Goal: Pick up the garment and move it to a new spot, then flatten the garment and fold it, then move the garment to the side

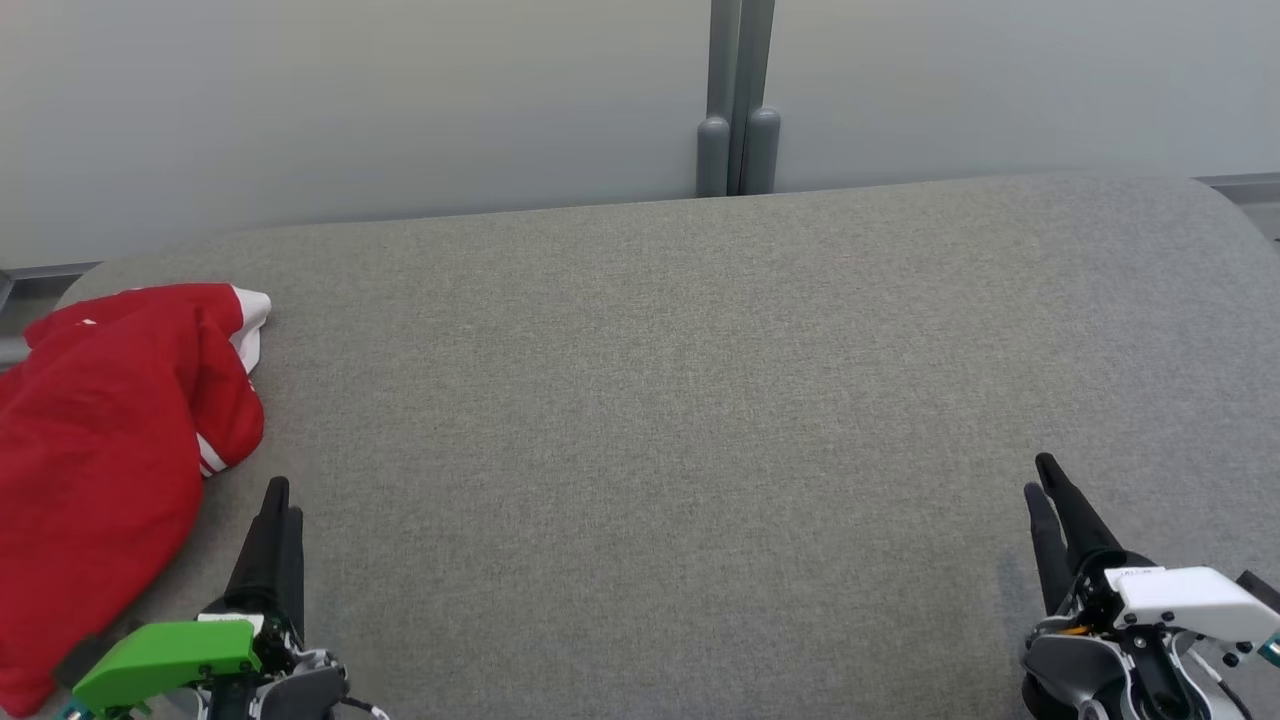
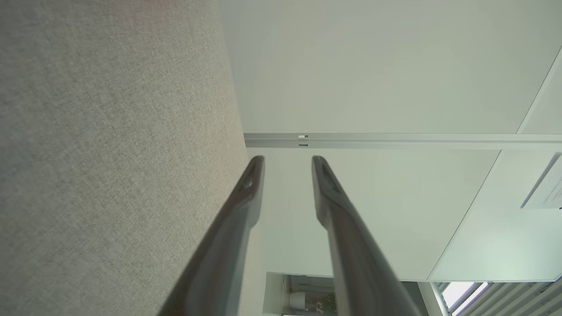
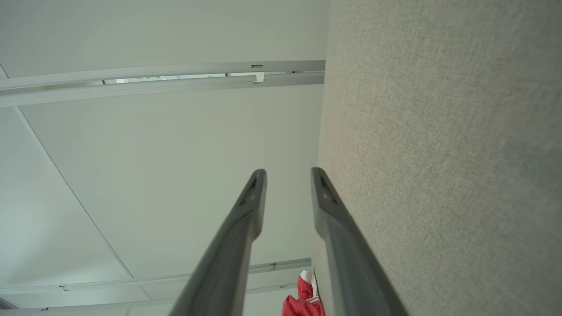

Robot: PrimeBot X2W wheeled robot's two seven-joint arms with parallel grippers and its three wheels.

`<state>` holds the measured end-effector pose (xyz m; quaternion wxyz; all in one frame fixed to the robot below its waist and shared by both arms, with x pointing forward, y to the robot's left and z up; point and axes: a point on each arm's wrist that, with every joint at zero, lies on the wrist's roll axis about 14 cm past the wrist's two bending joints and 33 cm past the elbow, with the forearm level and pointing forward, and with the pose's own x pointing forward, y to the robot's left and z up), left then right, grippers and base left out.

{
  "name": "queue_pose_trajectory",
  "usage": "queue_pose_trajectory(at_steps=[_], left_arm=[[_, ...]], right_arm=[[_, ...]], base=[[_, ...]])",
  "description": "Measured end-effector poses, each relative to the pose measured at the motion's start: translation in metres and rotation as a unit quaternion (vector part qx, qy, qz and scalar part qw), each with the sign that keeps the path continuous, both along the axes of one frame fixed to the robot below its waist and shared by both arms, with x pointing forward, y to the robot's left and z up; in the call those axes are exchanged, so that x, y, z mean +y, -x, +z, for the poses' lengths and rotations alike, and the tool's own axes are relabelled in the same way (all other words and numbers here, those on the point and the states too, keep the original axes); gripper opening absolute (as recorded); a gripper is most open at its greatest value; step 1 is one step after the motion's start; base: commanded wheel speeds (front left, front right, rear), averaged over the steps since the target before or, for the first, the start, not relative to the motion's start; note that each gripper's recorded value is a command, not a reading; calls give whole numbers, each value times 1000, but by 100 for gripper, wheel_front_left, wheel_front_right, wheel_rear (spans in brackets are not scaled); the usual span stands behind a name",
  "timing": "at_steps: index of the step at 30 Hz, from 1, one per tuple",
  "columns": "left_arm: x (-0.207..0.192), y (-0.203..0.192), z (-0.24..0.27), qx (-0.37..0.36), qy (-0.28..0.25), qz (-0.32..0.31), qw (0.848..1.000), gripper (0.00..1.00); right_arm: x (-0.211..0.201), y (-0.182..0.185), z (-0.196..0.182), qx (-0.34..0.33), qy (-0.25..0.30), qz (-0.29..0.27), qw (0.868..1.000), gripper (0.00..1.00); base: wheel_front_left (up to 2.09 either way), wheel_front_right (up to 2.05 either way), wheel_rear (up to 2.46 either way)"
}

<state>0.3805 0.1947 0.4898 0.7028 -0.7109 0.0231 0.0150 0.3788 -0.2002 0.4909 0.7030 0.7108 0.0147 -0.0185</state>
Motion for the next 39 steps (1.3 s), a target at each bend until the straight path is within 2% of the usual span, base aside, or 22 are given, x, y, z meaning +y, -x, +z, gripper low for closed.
queue_pose_trajectory(at_steps=[3, 9, 19, 23, 31, 39], left_arm=[[-2, 7, -13, 20, 2, -1, 1000, 100], [-7, 7, -13, 20, -2, -1, 1000, 100], [-13, 8, -19, 31, -62, -7, 998, 100], [-12, 8, -20, 31, -106, -7, 994, 100], [-8, 8, -19, 29, -197, -6, 980, 100], [-6, 10, -16, 23, -276, -6, 961, 100]], right_arm=[[1, 7, -12, 18, -3, -3, 1000, 100], [1, 7, -12, 19, 15, -9, 1000, 100], [-3, 9, -6, 13, 124, -14, 992, 100], [-2, 8, 2, 4, 181, -11, 983, 100], [3, 8, 9, -8, 291, 1, 957, 100], [6, 8, 14, -18, 363, 5, 932, 100]], base=[[0, 0, 0], [0, 0, 0], [0, 0, 0], [0, 0, 0], [0, 0, 0], [0, 0, 0]])
